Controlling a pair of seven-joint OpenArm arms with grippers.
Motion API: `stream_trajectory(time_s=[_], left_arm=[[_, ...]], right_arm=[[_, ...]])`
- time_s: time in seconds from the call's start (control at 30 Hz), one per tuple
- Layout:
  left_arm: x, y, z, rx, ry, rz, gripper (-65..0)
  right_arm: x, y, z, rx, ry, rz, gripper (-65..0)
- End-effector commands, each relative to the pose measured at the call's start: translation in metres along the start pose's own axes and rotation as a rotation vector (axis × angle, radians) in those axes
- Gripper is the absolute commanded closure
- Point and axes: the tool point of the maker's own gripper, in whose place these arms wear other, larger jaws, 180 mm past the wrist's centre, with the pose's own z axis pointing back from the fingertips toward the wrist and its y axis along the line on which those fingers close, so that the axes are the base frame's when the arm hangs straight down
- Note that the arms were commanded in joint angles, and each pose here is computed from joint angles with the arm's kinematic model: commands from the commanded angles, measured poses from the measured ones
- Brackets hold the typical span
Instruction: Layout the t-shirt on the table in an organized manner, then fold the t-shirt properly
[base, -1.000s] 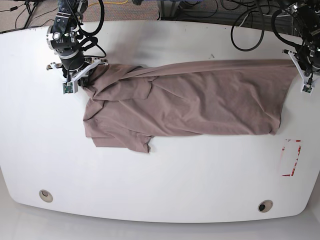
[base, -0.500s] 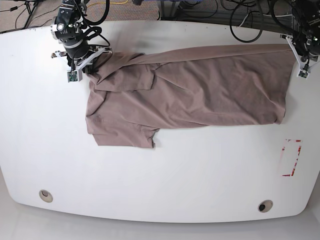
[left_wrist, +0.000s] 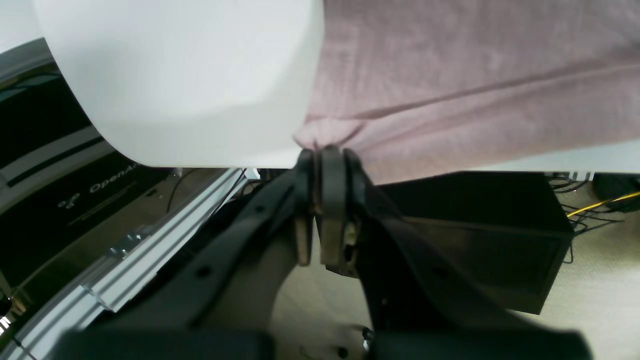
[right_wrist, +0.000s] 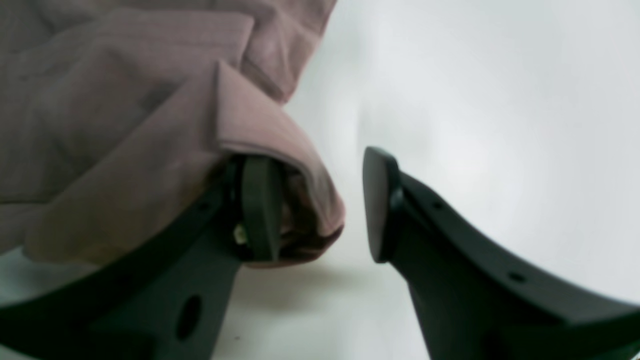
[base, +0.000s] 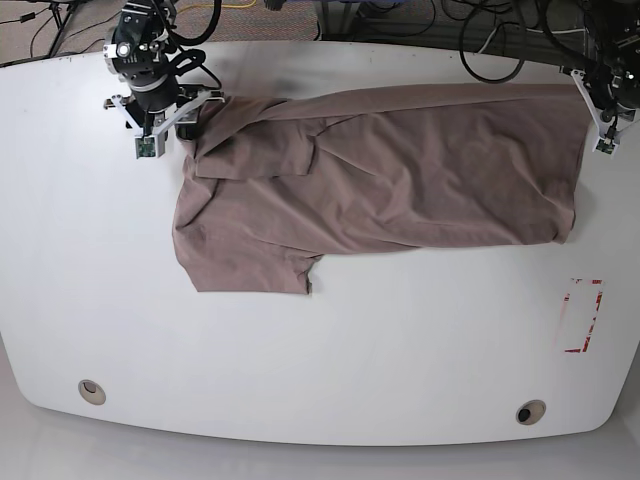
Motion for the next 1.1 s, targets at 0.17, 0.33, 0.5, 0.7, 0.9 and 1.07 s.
stream_trajectory(time_s=[0.17,0.33,0.5,0.7,0.9,1.07], left_arm=[[0.002,0.011,0.006,0.038,-0.006,-0.009,0.0],[0.002,0.011,0.006,0.038,-0.008,-0.009,0.0],[0.003,0.011,0.006,0.037,-0.010,-0.011,0.0],[0.013,0.014,0.008,0.044,-0.036,-0.002,0.0],[0.015,0.014,0.007,0.044,-0.039,-0.002,-8.5],[0.015,0.014,0.007,0.044,-0.039,-0.002,-25.3]], right_arm=[[0.012,-0.001,0.004,-0.003,-0.048,0.005,-26.2],[0.016,0.001,0.005,0.019,-0.071,-0.046,-26.3],[0.011,-0.004,0.014,0.069,-0.089,-0.181,-28.7],[0.001,0.010,0.018,0.137,-0.067,-0.196,-46.6],[0.000,0.029,0.016,0.191,-0.058,-0.189,-55.0],[0.002,0.046,0.017,0.249,-0.061,-0.151,-53.4]])
